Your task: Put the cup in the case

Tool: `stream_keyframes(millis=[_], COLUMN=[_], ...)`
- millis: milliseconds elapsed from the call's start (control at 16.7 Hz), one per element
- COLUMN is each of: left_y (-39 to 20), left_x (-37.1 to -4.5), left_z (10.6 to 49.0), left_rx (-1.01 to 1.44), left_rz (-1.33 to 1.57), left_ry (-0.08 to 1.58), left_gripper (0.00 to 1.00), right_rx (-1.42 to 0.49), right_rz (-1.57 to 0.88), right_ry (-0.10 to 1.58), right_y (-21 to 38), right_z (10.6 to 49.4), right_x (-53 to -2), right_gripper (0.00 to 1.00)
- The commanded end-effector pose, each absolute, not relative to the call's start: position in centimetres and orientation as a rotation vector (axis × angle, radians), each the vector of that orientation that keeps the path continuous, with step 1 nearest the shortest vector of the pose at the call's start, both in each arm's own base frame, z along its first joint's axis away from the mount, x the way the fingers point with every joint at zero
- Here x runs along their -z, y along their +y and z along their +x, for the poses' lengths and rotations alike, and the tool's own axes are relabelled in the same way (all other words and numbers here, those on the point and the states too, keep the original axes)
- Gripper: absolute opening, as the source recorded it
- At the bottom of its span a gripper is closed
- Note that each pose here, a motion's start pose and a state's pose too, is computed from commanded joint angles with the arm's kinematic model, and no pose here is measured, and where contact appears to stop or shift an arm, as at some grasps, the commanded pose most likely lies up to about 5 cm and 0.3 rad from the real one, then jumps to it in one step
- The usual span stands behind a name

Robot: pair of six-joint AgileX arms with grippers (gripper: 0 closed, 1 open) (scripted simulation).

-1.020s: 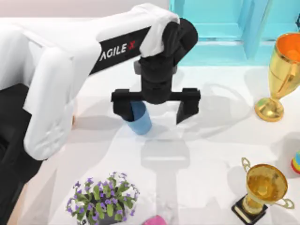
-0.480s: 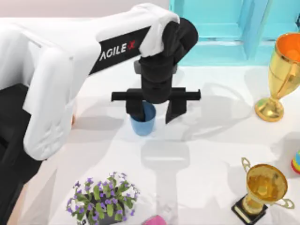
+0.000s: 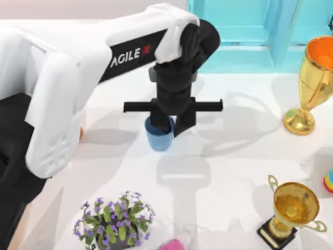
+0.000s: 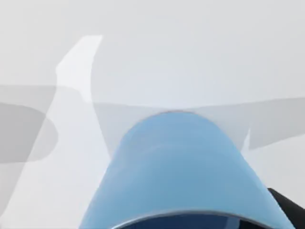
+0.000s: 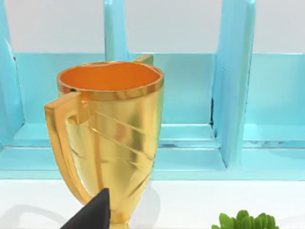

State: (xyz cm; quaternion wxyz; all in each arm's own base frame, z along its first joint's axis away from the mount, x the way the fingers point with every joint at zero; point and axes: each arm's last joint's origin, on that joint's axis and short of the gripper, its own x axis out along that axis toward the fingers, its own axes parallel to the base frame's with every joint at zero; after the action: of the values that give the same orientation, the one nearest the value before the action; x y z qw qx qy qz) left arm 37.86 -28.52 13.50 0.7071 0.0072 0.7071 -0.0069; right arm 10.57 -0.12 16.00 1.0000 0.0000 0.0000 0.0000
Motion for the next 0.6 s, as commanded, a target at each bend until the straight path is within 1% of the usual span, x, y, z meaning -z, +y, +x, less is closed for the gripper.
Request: stream_keyframes(millis=[360, 480, 600], left_y=[-28.5, -27.3, -24.4], left_x=[-13.5, -15.1, -18.0], left_z=[37.9, 38.7, 40.3], left_rx=[0.015, 0.031, 0.051], left_rz=[0.016, -0.003, -0.029], left_ry=[1.57, 1.543, 1.483], left_gripper=[0.0, 0.0, 0.0], right_rx=[0.0, 0.0, 0.0], right_rz=[0.0, 0.0, 0.0], right_ry=[0.0, 0.0, 0.0], right_y=[-0.1, -0.1, -0.1], right_z=[10.6, 10.6, 10.6], right_x=[-16.0, -16.0, -16.0], right_gripper=[1.0, 1.0, 1.0])
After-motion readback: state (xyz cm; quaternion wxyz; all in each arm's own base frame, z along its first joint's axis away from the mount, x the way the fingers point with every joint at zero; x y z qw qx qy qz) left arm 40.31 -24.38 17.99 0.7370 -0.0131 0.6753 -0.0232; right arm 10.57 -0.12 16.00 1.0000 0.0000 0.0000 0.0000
